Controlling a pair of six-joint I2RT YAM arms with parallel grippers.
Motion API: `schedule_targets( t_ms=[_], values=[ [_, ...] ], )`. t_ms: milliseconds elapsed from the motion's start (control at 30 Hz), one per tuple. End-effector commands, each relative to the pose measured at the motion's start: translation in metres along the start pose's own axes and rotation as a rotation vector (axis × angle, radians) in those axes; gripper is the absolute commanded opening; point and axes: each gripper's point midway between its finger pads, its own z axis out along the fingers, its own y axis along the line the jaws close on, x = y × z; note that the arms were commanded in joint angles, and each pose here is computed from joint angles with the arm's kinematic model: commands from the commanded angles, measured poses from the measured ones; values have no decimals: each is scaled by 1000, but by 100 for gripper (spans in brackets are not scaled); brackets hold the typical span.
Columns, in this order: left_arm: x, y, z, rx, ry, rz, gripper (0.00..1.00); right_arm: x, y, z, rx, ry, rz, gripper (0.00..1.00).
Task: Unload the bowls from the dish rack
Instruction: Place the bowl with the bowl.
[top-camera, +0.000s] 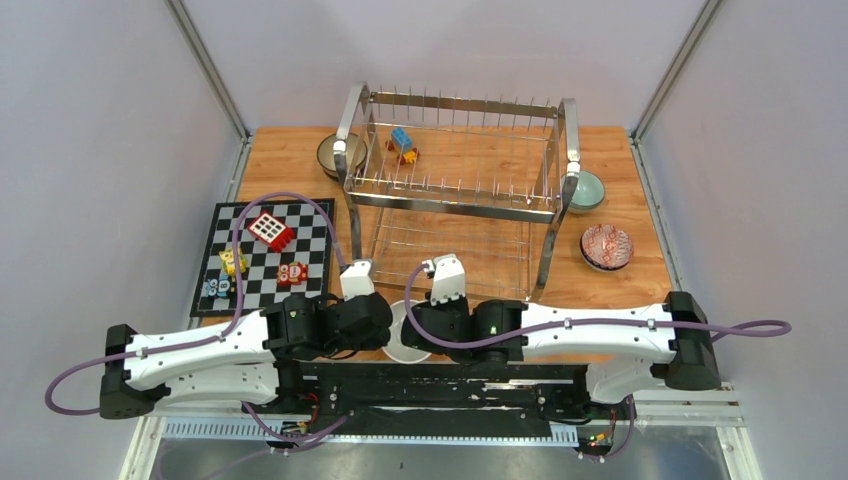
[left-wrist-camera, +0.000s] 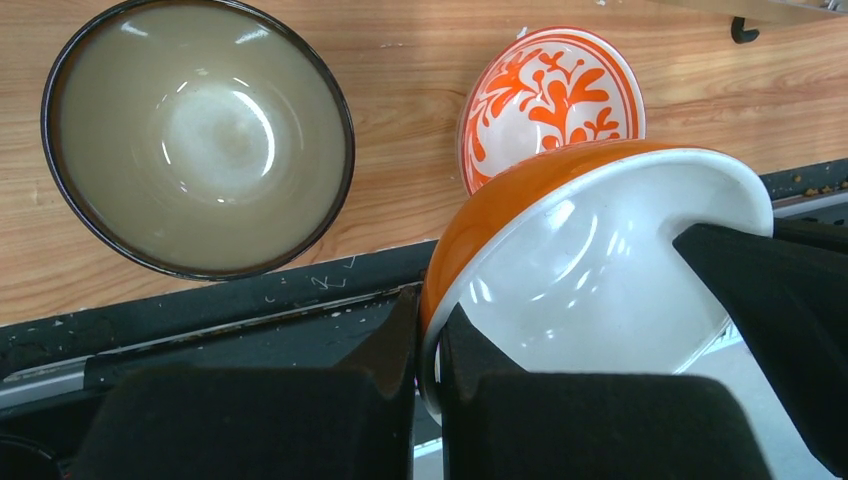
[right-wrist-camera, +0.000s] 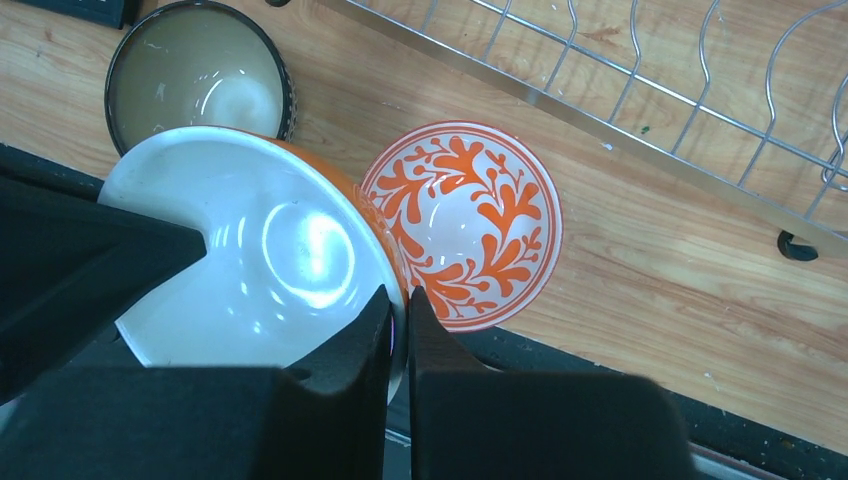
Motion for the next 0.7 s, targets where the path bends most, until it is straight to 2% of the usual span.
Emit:
schedule_targets(
  t_ms=[0,67,100,233,400,500,667],
  values=[
    [-11,-9,-3,38,-46,-43,0,10,-12,7,27,36,-47,3],
    [-10,-9,-3,45,-47,-38,0,8,-12,5,22,30,-44,2],
    [-11,-10,-3,51,-50,-34,8,7,-14,5,24,27,-42,2],
    [-10,-3,-4,67,-65,-16,52,0,-28,-6,31,6,-29,2],
    [-12,21,-10,41,-101,-26,86,-2,-50,-15,40,13,-20,2],
    [-14,35,-13,41,-135,-40,91,3,-69,-14,63,20,7,2],
    [-19,52,-17,54,-192,-69,91,5,-91,-11,87,17,73,2]
  ],
)
